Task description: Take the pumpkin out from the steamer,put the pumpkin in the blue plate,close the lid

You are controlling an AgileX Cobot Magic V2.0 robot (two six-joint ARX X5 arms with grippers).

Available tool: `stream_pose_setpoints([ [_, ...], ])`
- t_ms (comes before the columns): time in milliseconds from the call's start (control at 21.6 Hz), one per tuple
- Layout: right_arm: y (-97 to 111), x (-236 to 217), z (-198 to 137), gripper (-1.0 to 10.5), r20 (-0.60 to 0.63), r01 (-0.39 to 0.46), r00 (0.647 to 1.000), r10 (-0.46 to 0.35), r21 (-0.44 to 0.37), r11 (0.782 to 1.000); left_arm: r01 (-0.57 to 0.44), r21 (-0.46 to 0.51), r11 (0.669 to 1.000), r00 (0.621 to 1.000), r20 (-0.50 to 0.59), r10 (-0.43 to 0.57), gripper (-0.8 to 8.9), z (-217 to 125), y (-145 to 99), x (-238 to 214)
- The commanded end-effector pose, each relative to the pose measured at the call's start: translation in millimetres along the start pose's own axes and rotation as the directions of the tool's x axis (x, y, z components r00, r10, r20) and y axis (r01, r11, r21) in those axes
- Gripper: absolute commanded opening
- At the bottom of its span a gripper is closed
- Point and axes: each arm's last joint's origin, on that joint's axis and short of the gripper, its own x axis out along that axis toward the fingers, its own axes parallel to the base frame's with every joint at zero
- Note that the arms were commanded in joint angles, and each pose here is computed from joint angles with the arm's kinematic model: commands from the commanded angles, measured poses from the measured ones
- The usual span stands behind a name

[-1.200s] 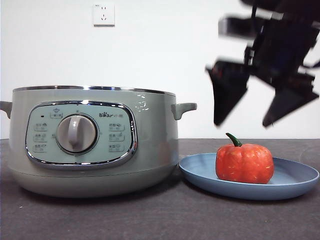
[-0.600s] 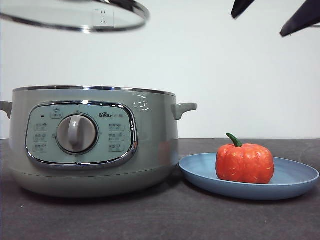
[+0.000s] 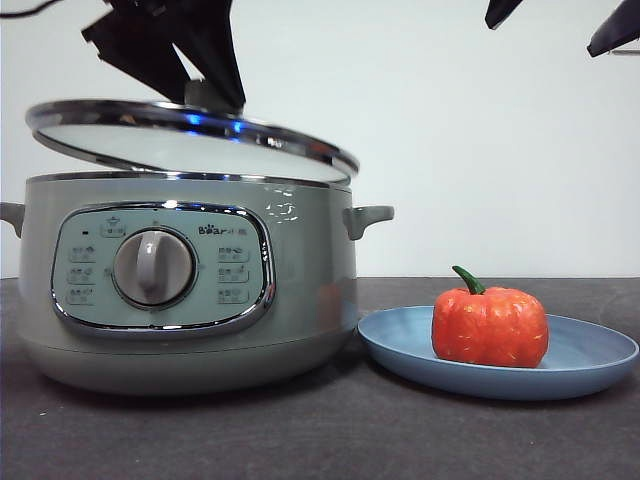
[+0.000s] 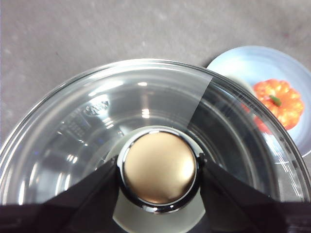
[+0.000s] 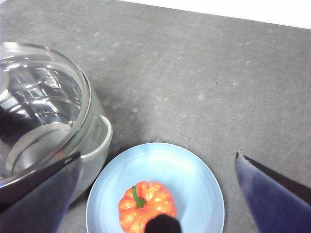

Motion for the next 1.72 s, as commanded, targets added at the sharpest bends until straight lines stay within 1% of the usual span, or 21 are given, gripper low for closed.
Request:
stream_pose_setpoints([
  [46, 0, 0, 2, 6.0, 0.010, 0.003, 1.000, -0.003, 0.011, 1.000, 0.001, 0.000, 1.000, 0.999, 0.048, -0.001, -0.09, 7, 0, -1],
  [186, 0, 0, 2, 6.0, 0.010, 0.003, 1.000, -0.003, 0.010, 1.000, -0.025, -0.002, 1.000, 0.999, 0.038, 0.025, -0.09, 6, 1, 0],
  [557, 0, 0, 2, 6.0, 0.010, 0.003, 1.000, -0.003, 0.011, 1.000, -0.045, -0.027, 0.999, 0.999, 0.008, 0.046, -0.09, 1, 12, 1],
  [882, 0, 0, 4, 6.0, 0.032, 0.000, 0.999, -0.001, 0.013, 1.000, 0.006, -0.026, 1.000, 0.999, 0.035, -0.005, -0.09, 1, 10, 4],
  [1114, 0, 0, 4, 6.0, 0.032, 0.000, 0.999, 0.000, 0.013, 1.000, 0.011, -0.035, 0.999, 1.000, -0.029, -0.012, -0.09, -20, 10, 21],
  [1253, 0, 0, 4, 6.0, 0.034, 0.000, 0.999, 0.000, 0.014, 1.000, 0.014, -0.036, 0.999, 0.999, -0.037, -0.015, 0.08, -21, 9, 22],
  [1299, 0, 0, 4, 6.0, 0.034, 0.000, 0.999, 0.000, 0.014, 1.000, 0.013, -0.036, 0.999, 0.999, -0.039, -0.015, 0.71, -22, 9, 22],
  [1392, 0, 0, 4, 6.0, 0.034, -0.001, 0.999, 0.000, 0.014, 1.000, 0.013, -0.040, 0.999, 0.998, -0.054, -0.015, 3.03, -23, 9, 22],
  [1438, 0, 0, 4, 6.0, 0.034, -0.001, 0.999, 0.000, 0.014, 1.000, 0.012, -0.044, 0.999, 0.998, -0.062, -0.014, 3.45, -24, 10, 22],
  [1717, 0, 0, 4, 6.0, 0.034, -0.001, 0.999, 0.000, 0.014, 1.000, 0.014, -0.047, 0.999, 0.996, -0.088, -0.018, 3.46, -26, 9, 21],
])
